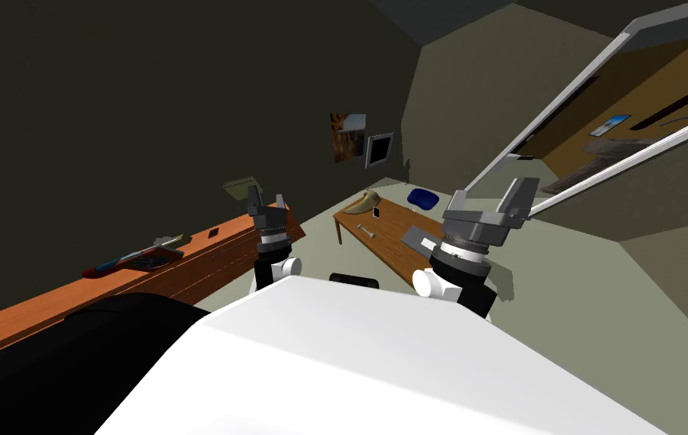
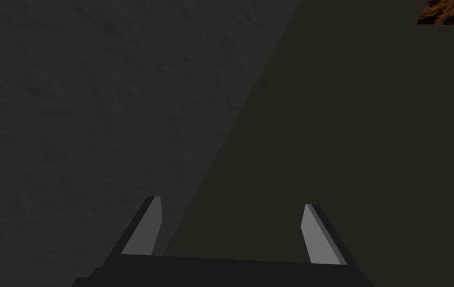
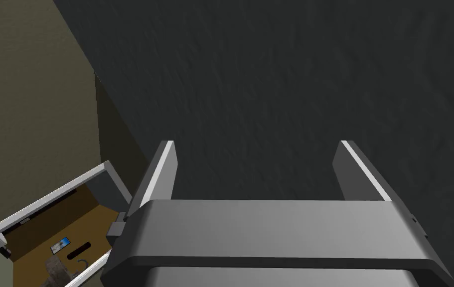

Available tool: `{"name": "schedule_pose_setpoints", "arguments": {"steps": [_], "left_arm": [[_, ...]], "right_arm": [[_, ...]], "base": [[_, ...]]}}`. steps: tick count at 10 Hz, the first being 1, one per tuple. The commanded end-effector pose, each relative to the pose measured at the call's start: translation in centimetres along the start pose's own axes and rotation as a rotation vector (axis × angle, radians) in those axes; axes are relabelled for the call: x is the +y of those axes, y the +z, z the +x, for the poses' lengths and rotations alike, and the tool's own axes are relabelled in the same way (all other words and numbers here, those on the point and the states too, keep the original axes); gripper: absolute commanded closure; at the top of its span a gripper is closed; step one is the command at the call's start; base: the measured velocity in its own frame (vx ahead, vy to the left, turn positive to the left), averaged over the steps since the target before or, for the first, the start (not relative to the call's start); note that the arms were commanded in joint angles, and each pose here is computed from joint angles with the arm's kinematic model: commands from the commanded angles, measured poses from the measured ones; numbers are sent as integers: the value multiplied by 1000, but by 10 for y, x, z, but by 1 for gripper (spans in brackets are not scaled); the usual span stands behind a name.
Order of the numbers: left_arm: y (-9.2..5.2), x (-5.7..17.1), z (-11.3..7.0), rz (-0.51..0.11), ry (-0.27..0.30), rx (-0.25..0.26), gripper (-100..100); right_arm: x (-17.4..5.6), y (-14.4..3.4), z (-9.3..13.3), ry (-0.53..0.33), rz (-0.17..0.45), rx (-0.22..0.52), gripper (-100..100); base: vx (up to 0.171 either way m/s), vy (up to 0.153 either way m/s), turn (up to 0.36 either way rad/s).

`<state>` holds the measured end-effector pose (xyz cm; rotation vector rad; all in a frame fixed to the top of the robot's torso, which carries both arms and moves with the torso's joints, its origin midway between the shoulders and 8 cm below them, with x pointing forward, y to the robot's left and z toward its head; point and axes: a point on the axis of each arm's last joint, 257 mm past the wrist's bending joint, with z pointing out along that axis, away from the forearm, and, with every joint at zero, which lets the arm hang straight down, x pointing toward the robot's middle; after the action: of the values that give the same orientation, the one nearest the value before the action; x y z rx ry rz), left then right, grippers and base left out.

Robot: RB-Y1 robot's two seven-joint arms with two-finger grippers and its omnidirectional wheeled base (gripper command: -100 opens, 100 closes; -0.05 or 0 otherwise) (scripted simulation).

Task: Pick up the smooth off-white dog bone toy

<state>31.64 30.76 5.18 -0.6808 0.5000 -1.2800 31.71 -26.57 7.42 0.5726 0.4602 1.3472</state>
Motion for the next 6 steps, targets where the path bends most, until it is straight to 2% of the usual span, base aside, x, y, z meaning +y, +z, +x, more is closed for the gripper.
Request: {"name": "schedule_pose_setpoints", "arguments": {"steps": [1,4,6], "left_arm": [[0,0,0,0,0,0,0],[0,0,0,0,0,0,0],[0,0,0,0,0,0,0]], "right_arm": [[-2,-3,4,-18,6,34,-100],[-13,-17,14,-74,39,115,-100],[-28,-33,19,-122,83,167,-100]], "base": [[-13,44,13],[-14,126,35],[-17,200,89]]}}
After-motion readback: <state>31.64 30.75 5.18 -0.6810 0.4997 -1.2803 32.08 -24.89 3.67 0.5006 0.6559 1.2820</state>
